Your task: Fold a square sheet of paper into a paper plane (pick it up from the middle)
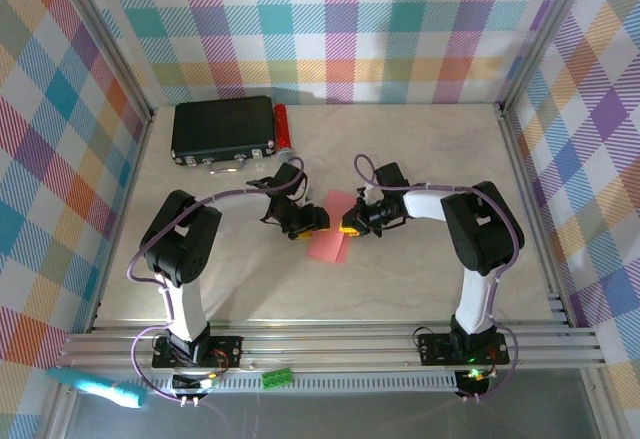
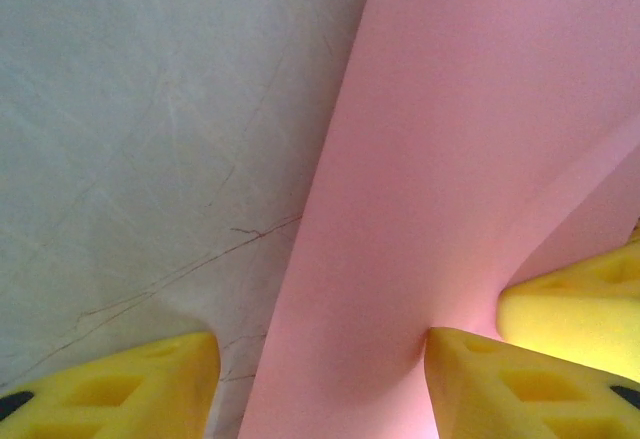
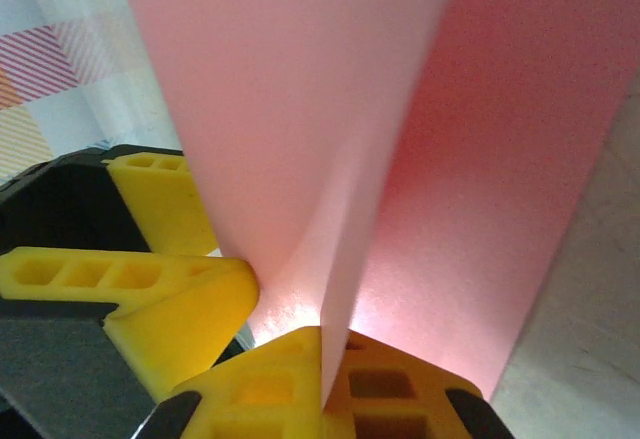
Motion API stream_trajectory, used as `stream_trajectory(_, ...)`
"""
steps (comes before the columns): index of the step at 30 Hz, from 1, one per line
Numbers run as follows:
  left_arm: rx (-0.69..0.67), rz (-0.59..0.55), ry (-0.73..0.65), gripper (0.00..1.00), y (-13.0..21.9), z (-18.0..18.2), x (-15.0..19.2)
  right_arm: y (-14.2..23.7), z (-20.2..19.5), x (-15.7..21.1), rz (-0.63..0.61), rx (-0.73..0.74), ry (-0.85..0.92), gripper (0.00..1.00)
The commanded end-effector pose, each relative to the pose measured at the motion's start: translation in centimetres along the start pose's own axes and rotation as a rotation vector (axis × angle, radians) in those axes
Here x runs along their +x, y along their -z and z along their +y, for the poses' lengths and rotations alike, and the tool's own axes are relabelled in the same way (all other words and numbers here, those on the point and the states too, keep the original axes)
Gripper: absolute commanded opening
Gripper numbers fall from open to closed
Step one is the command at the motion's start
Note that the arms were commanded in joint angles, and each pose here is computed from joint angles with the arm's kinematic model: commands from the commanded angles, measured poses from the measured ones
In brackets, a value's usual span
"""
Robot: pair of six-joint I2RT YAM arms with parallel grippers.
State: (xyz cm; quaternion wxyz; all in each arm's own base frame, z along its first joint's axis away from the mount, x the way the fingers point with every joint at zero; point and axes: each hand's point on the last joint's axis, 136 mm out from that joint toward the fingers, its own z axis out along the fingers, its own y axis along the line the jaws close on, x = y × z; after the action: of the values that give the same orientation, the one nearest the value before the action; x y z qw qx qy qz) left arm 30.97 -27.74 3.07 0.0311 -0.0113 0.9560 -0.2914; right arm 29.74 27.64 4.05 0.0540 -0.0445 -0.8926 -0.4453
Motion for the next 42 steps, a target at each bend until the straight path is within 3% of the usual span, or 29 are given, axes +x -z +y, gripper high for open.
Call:
stream_trajectory(1,-0.179,0.079,0.031,0.58,-1.9,3.7,2.4,0.2,-0.5,-0.4,-0.006,0.034,0.008,0.08)
stream_trajectory(6,-0.275,0.096,0.042,0.56,-2.7,5.1,3.3,1.2,-0.4,-0.6,-0.046,0.074,0.021,0.21)
stream_trajectory(12,-0.369,0.119,0.048,0.56,-3.7,6.1,4.3,4.4,-1.1,-1.0,-0.189,0.183,0.017,0.36)
stream_trajectory(20,-0.438,0.102,0.116,0.56,-4.5,7.1,4.6,7.1,-2.3,-1.1,-0.311,0.265,0.001,0.39)
stream_trajectory(28,-0.450,0.076,0.192,0.49,-4.9,7.4,4.4,6.0,-3.2,-0.6,-0.277,0.246,-0.023,0.39)
stream_trajectory(42,-0.509,0.087,0.266,0.52,-6.1,8.9,5.4,5.7,-3.8,-0.3,-0.277,0.248,-0.026,0.39)
